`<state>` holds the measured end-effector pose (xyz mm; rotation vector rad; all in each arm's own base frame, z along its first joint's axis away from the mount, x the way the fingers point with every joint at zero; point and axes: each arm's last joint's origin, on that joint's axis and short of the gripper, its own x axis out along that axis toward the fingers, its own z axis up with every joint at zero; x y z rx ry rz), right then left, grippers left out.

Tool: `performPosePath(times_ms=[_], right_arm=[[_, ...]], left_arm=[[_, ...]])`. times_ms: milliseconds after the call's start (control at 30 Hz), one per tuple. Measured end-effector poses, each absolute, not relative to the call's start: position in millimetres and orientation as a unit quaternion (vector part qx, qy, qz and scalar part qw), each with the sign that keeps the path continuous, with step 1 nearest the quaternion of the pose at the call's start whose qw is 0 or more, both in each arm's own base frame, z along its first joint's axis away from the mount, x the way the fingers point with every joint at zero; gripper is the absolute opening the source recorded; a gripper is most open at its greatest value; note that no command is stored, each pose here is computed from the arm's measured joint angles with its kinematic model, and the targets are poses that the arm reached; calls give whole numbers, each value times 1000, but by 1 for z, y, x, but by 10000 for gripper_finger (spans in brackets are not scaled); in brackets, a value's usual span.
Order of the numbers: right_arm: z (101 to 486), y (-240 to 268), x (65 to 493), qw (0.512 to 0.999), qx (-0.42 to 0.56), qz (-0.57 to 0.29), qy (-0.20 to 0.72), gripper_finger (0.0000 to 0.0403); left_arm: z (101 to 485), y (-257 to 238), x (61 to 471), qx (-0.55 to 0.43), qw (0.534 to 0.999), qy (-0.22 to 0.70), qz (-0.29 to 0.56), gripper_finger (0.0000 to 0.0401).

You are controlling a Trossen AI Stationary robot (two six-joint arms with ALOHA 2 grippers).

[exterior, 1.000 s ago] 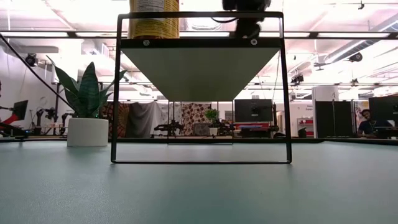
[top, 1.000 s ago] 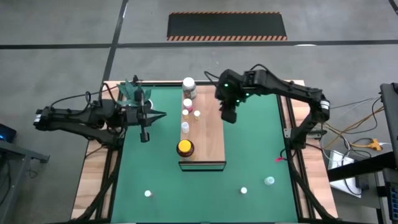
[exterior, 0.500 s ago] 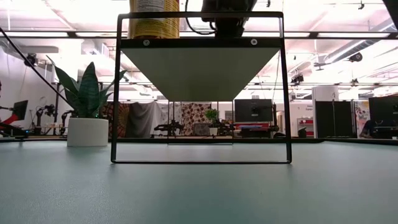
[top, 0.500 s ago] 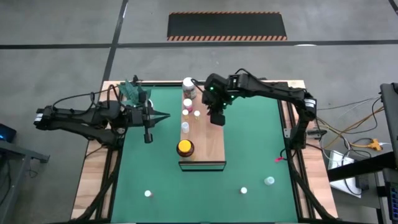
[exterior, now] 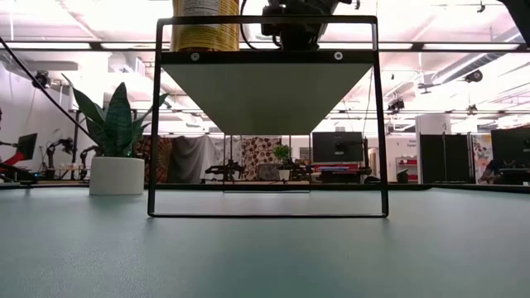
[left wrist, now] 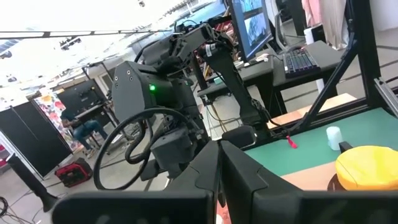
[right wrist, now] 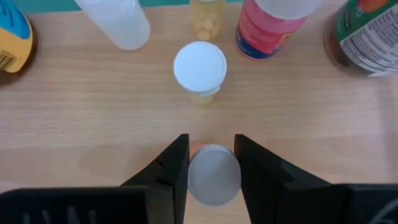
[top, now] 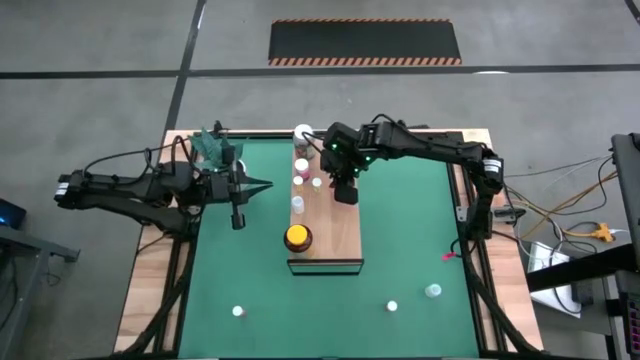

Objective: Pick and place medicine bottles onto shelf by color
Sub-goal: Put the orange pill bottle on the shelf

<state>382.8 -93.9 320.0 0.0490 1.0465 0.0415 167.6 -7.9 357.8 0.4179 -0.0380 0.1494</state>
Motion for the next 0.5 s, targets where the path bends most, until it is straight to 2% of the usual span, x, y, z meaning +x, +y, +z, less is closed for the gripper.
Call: performPosePath(times_ms=[500], right_arm=[[319, -95, 382, 861, 6, 1, 508, 106]], left_arm=[[357, -8, 169, 209, 975, -16, 74, 0]])
